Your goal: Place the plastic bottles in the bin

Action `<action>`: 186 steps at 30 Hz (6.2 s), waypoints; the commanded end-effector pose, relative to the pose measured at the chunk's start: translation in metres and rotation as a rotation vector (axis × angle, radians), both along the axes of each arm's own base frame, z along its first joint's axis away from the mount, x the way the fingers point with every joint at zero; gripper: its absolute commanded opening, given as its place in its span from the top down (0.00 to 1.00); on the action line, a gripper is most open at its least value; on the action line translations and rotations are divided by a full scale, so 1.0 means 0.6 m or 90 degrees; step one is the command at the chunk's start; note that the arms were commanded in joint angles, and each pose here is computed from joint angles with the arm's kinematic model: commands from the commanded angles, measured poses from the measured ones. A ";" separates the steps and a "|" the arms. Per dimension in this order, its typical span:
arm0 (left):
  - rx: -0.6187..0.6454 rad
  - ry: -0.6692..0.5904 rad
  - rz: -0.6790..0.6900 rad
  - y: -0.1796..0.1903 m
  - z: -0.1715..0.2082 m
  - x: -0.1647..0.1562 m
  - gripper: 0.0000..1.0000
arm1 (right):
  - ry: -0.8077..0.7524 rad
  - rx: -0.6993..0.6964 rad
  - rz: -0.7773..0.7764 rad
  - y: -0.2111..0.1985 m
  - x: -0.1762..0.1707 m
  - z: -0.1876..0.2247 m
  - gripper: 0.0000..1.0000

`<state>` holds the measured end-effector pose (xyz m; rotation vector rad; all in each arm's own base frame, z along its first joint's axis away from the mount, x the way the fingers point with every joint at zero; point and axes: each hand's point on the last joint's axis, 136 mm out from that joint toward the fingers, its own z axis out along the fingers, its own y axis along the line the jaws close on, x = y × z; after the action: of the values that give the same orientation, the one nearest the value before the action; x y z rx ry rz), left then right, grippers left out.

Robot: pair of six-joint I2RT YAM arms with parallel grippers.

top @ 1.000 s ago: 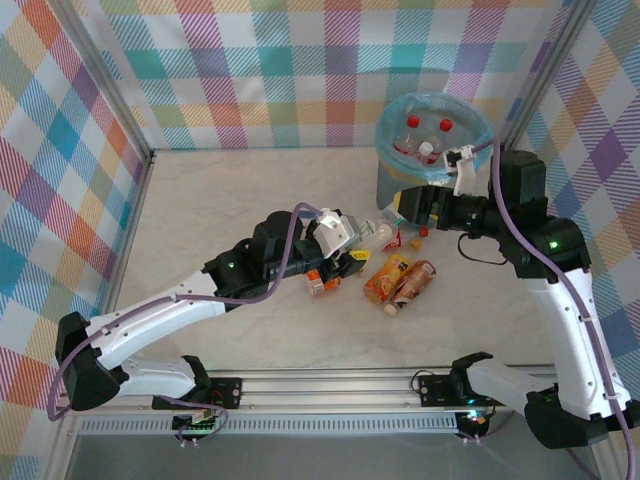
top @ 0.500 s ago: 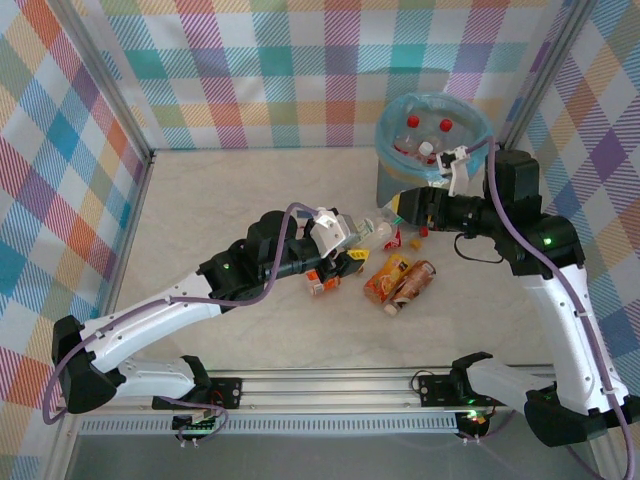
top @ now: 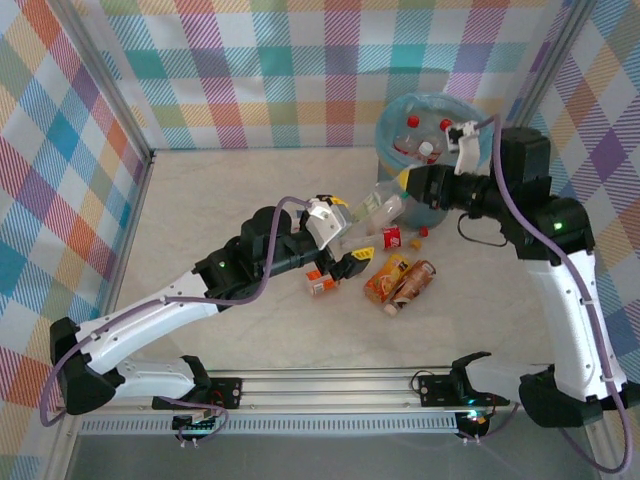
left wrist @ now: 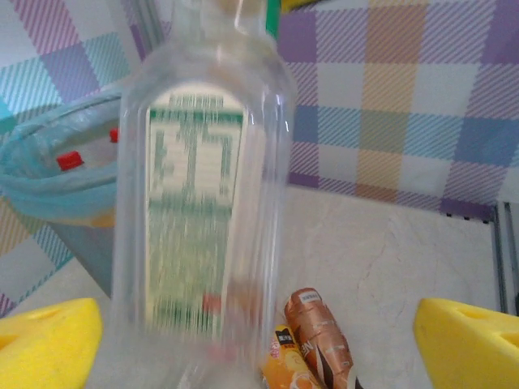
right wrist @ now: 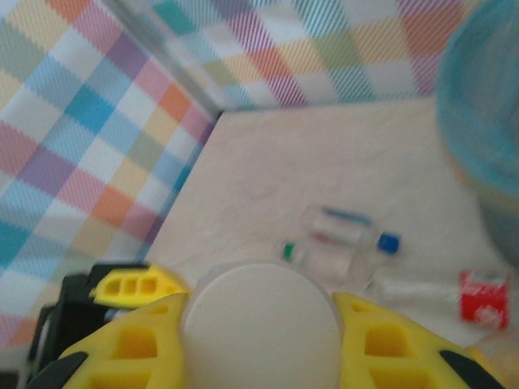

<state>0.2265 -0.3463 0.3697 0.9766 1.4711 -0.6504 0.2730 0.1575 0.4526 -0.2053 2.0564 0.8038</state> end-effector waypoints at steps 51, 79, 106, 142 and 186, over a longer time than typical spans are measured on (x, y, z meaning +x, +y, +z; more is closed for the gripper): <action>-0.024 0.005 0.164 0.130 0.013 0.031 0.00 | 0.165 -0.246 -0.154 -0.067 0.468 -0.407 0.66; 0.170 0.116 0.130 0.157 -0.175 0.065 0.00 | 0.000 -0.102 -0.182 -0.077 0.318 -0.098 0.13; 0.367 0.321 0.030 0.101 -0.408 0.076 0.05 | 0.066 -0.072 -0.085 -0.050 0.066 -0.169 0.16; 0.333 0.277 0.030 0.101 -0.347 0.076 0.40 | 0.028 -0.033 -0.032 -0.030 0.043 -0.110 0.15; -0.003 0.135 -0.024 0.073 -0.049 0.041 0.40 | 0.136 0.110 0.216 0.154 0.016 -0.142 0.58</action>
<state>0.2494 -0.3008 0.3068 0.9896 1.7408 -0.7777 0.2841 0.2445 0.3662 -0.3584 2.1820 1.2258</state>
